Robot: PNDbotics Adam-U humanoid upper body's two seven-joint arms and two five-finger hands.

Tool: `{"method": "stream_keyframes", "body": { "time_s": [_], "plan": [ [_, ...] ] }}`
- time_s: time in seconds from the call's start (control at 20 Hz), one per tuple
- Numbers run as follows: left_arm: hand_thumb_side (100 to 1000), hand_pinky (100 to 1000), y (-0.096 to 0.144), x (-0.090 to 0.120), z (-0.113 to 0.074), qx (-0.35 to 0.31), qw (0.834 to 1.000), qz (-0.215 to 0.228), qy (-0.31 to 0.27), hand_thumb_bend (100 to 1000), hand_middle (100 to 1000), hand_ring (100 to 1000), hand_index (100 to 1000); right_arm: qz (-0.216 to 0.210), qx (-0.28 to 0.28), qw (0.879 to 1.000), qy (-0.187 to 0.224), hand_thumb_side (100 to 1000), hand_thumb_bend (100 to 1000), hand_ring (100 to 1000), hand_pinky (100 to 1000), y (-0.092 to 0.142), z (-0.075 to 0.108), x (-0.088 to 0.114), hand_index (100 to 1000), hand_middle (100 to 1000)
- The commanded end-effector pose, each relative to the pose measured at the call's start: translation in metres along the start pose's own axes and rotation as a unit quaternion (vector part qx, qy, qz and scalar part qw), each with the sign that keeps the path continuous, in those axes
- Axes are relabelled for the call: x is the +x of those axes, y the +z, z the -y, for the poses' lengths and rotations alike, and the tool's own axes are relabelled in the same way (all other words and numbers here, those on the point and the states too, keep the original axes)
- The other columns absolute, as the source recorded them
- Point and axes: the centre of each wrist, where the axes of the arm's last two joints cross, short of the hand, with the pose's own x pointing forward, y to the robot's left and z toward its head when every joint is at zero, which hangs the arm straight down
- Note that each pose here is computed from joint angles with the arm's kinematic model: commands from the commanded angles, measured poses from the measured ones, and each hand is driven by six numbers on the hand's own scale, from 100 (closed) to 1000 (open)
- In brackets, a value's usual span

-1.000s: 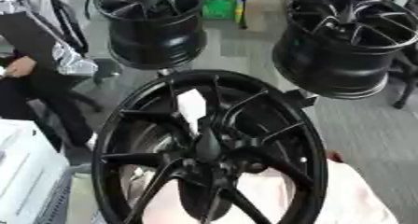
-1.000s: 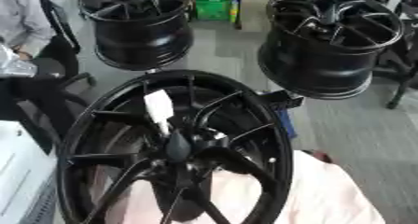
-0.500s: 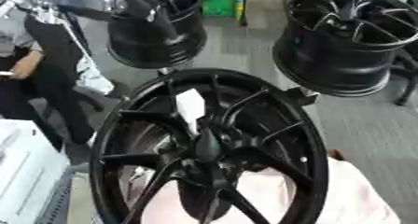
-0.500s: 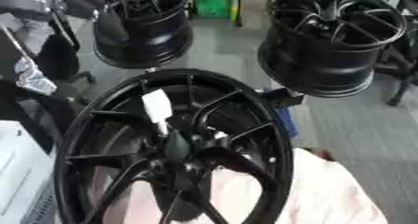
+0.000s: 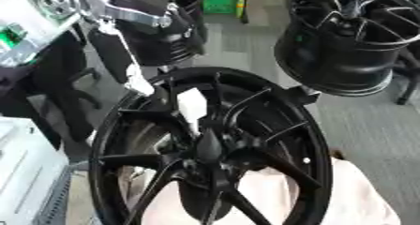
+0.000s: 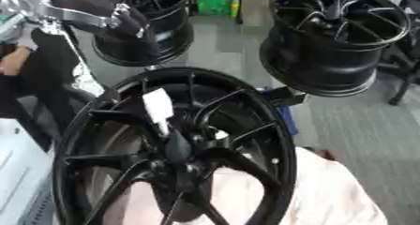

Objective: Pull the pin out of the wheel hub.

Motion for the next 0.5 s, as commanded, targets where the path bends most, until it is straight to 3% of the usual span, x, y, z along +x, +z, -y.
{"method": "stream_keyframes", "body": {
  "time_s": [0.05, 0.3, 0.5],
  "plan": [
    [416, 849, -0.008, -0.005, -0.002, -0.059, 0.997, 0.028, -0.046, 481, 756, 821, 882, 0.02, 0.001, 1.0, 0.003, 742, 100, 671, 770, -0.007, 0.004, 0.01, 747, 597],
    [287, 863, -0.019, -0.016, 0.009, -0.079, 0.996, 0.025, -0.046, 515, 773, 843, 887, 0.021, -0.001, 1.0, -0.001, 743, 100, 670, 770, -0.007, 0.003, 0.011, 746, 596],
    [252, 864, -0.021, -0.022, 0.016, -0.088, 0.995, 0.025, -0.048, 510, 771, 845, 882, 0.021, -0.004, 1.0, -0.004, 743, 100, 670, 769, -0.007, 0.003, 0.011, 746, 596]
  ]
}}
